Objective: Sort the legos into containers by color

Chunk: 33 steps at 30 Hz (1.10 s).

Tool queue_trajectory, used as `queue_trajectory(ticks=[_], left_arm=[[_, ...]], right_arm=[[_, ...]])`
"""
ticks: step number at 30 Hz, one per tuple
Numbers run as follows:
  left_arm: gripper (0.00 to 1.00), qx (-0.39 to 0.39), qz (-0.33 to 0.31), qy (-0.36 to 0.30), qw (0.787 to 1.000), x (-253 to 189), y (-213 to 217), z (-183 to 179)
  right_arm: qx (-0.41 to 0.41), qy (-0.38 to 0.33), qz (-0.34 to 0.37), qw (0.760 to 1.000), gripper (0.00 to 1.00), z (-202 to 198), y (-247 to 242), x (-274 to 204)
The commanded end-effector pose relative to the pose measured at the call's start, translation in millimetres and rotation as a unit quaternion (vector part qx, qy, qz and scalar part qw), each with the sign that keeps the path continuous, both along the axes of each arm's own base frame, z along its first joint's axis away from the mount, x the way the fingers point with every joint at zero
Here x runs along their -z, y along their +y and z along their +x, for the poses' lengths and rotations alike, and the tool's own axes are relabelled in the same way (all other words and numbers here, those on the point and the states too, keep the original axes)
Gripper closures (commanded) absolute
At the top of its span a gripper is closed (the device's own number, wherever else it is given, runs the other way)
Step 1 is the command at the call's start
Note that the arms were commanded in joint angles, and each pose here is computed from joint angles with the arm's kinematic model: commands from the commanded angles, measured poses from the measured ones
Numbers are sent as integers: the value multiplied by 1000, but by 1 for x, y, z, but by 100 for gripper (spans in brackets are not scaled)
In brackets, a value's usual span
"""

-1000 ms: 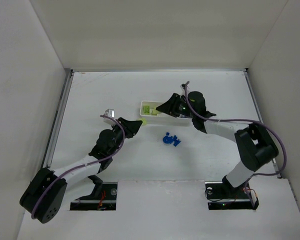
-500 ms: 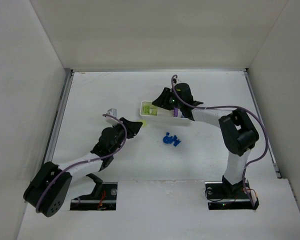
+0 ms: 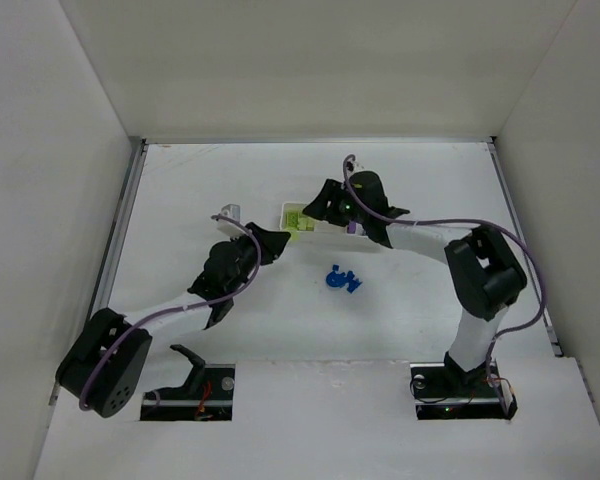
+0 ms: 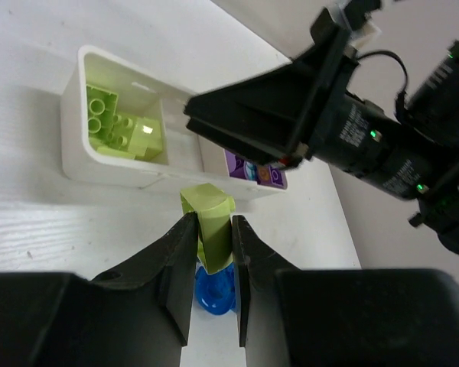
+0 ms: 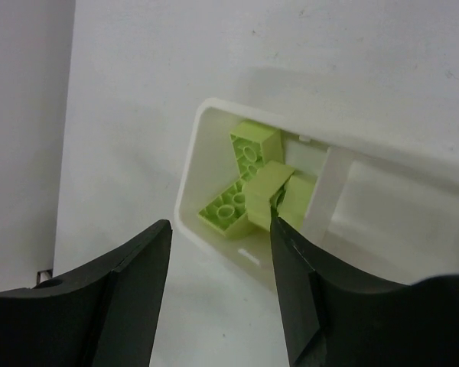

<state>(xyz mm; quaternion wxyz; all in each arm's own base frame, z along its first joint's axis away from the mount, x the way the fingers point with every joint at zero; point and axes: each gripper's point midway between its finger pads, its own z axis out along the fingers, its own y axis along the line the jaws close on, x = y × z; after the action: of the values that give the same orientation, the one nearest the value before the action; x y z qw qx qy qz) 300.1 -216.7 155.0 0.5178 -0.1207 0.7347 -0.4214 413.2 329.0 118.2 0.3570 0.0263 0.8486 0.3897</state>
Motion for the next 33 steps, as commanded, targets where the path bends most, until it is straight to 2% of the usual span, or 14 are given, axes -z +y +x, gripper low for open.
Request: queue_trajectory(ticks=[1,3,7,9,16,20,27,30,33], left_arm=[[86,-2,-1,-48,999,-34,-9,18],[86,-8,15,-46,999,-31,-12,27],[86,-39,62,-32,997,-17,-12,50],[86,-63,97,-23,993,-7,-9,64],[86,-95,199,-7,975,19,-11,95],[85,-99,226,-13,969,22,-18,104],[70,-114,239,-8,964,27,-13,111],[60,-117,240,-10,964,25,-8,110],[57,-120,231,-21,965,12,-4,103]], right_arm=[[16,-87,34,996,40,-7,-10,-68],[35,-101,28,994,44,-18,-25,-72],[73,-111,7,991,61,-43,-60,-64],[82,-115,-4,990,63,-53,-72,-58],[93,-138,-5,986,61,-74,-87,-62],[95,-144,-15,985,59,-75,-90,-63],[107,-150,-27,982,42,-73,-95,-63],[104,-148,-30,983,41,-74,-93,-60],[106,-149,-36,982,47,-73,-94,-59]])
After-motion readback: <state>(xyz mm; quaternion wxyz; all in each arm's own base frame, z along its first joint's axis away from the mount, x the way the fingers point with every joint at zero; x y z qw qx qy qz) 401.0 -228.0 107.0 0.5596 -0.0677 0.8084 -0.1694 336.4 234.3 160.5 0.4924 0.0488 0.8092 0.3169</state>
